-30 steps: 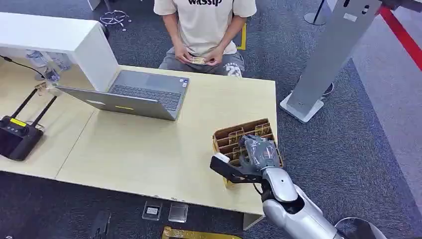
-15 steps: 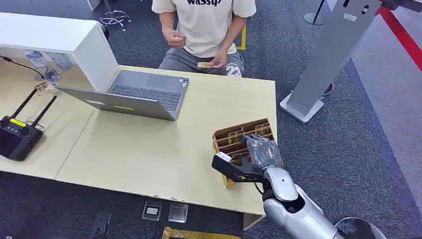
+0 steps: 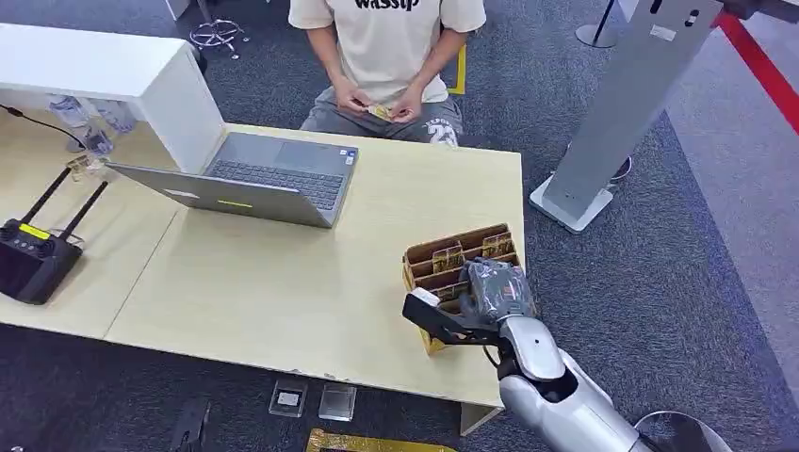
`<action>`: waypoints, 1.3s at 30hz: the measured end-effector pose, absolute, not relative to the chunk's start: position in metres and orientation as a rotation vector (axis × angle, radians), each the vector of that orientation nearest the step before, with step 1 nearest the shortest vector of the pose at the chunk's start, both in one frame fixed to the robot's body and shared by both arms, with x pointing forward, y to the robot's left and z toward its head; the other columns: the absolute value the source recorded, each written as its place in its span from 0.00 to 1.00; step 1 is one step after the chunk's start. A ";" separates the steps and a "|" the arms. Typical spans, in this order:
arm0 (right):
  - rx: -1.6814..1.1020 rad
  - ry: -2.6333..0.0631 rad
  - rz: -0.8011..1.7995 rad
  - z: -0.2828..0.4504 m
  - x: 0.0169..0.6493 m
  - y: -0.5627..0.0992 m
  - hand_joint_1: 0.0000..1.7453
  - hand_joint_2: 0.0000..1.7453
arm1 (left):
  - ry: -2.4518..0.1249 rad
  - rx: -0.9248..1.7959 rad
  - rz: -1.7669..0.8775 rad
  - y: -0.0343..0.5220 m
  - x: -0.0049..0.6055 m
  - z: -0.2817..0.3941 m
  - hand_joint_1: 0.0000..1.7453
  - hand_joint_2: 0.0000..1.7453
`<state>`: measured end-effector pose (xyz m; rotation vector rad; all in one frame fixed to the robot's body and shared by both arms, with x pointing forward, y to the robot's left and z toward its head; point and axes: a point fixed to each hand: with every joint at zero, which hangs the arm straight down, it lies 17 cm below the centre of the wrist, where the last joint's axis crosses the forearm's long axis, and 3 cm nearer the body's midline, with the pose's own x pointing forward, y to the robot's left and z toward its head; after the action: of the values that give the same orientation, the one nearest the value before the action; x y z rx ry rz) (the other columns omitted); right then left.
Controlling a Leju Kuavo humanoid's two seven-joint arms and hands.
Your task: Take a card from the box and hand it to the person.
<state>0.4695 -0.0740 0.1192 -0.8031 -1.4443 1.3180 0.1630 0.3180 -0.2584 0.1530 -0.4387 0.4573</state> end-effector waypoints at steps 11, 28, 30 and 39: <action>-0.798 -1.445 1.322 0.118 0.470 -0.074 0.79 1.00 | -0.438 0.153 0.460 0.318 0.163 -0.258 0.00 0.00; -0.792 -1.443 1.316 0.118 0.470 -0.074 0.84 1.00 | -0.451 0.139 0.445 0.315 0.165 -0.257 0.00 1.00; -0.794 -1.440 1.311 0.118 0.471 -0.075 0.84 1.00 | -0.457 0.137 0.443 0.315 0.166 -0.257 0.00 1.00; -0.832 -1.448 1.230 0.136 0.477 -0.087 0.84 1.00 | -0.441 0.148 0.459 0.317 0.157 -0.259 0.00 1.00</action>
<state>0.4768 -0.0873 0.1356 -0.8320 -1.4478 1.2298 0.1572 0.3174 -0.2594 0.1483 -0.4413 0.4591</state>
